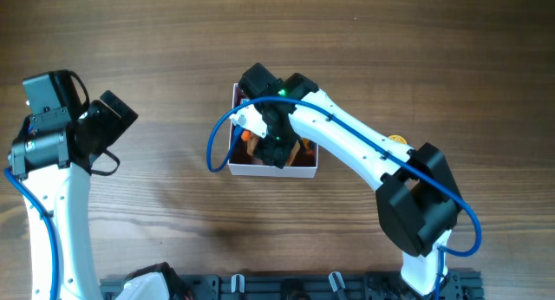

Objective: Pack container
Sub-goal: 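Lower the plush bear into the box with the right gripper, release, then grasp the yellow round toy with the right gripper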

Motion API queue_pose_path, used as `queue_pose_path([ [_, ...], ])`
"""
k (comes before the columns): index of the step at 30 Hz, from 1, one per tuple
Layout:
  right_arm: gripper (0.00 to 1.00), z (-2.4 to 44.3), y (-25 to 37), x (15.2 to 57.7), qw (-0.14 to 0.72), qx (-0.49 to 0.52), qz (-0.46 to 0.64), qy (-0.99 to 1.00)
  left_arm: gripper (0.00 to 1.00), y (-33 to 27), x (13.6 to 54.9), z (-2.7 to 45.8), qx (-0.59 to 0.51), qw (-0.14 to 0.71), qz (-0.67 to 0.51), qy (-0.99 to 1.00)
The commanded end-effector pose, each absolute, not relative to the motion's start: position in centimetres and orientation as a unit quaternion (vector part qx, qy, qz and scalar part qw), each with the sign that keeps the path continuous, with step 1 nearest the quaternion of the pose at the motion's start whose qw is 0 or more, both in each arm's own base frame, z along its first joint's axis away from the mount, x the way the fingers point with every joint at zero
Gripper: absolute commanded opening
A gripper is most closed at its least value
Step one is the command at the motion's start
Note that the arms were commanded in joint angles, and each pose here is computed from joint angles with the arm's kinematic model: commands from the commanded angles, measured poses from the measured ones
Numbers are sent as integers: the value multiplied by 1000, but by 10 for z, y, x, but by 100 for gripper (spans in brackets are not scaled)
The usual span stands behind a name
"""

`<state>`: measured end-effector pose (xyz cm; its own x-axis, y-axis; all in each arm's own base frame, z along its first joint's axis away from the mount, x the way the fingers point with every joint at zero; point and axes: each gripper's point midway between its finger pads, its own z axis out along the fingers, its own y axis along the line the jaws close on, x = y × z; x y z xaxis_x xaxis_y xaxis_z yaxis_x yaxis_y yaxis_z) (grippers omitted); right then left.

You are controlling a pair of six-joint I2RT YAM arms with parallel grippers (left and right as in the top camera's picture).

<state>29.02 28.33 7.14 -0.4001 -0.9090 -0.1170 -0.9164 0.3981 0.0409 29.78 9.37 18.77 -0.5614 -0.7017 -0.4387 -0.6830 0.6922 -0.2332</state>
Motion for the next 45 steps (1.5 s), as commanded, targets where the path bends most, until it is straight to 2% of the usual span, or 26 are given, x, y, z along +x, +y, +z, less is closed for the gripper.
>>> queue_pose_path([
  [1,72,68,286,284,29,-550,56,832,100,94,299,198,-396,270,-26,877],
  [2,72,68,286,284,29,-550,56,833,100,94,299,198,-396,270,-26,877],
  [3,81,68,286,284,29,-550,56,833,100,94,299,198,-396,270,-26,877],
  [5,91,68,286,284,29,-550,57,833,100,94,299,198,-396,270,-26,877],
  [6,99,68,286,284,29,-550,57,833,100,94,299,198,-396,270,-26,877],
  [10,98,68,287,286,33,-550,57,832,100,94,299,198,-396,270,-26,877],
  [13,70,72,286,292,44,-547,43,835,100,94,299,198,-396,270,-26,877],
  [17,75,119,277,308,110,-509,9,854,100,94,299,198,-396,270,-26,877],
  [19,84,160,271,312,163,-485,21,859,100,94,299,198,-396,271,-26,877],
  [20,93,181,262,313,185,-474,25,861,100,94,300,198,-395,272,-26,877],
  [23,100,242,227,312,254,-436,30,863,100,94,300,199,-395,274,-26,876],
  [25,99,279,192,322,307,-343,42,887,100,94,300,199,-395,274,-27,877],
  [27,100,292,146,334,320,-199,55,925,100,94,300,199,-395,274,-27,877],
  [29,100,280,97,341,287,-45,57,955,100,94,300,199,-395,274,-27,877],
  [30,100,268,78,341,262,1,50,964,100,94,300,199,-395,273,-27,877],
  [32,100,212,29,337,172,128,27,976,100,94,300,198,-395,272,-26,877],
  [34,100,174,12,329,118,178,18,977,100,94,300,198,-395,272,-26,877],
  [38,100,78,5,310,11,201,18,979,100,94,300,198,-395,272,-26,877],
  [43,100,31,9,310,-31,201,21,979,100,94,300,198,-395,272,-26,877],
  [45,95,22,9,311,-38,202,19,979,100,94,300,198,-395,272,-26,877],
])
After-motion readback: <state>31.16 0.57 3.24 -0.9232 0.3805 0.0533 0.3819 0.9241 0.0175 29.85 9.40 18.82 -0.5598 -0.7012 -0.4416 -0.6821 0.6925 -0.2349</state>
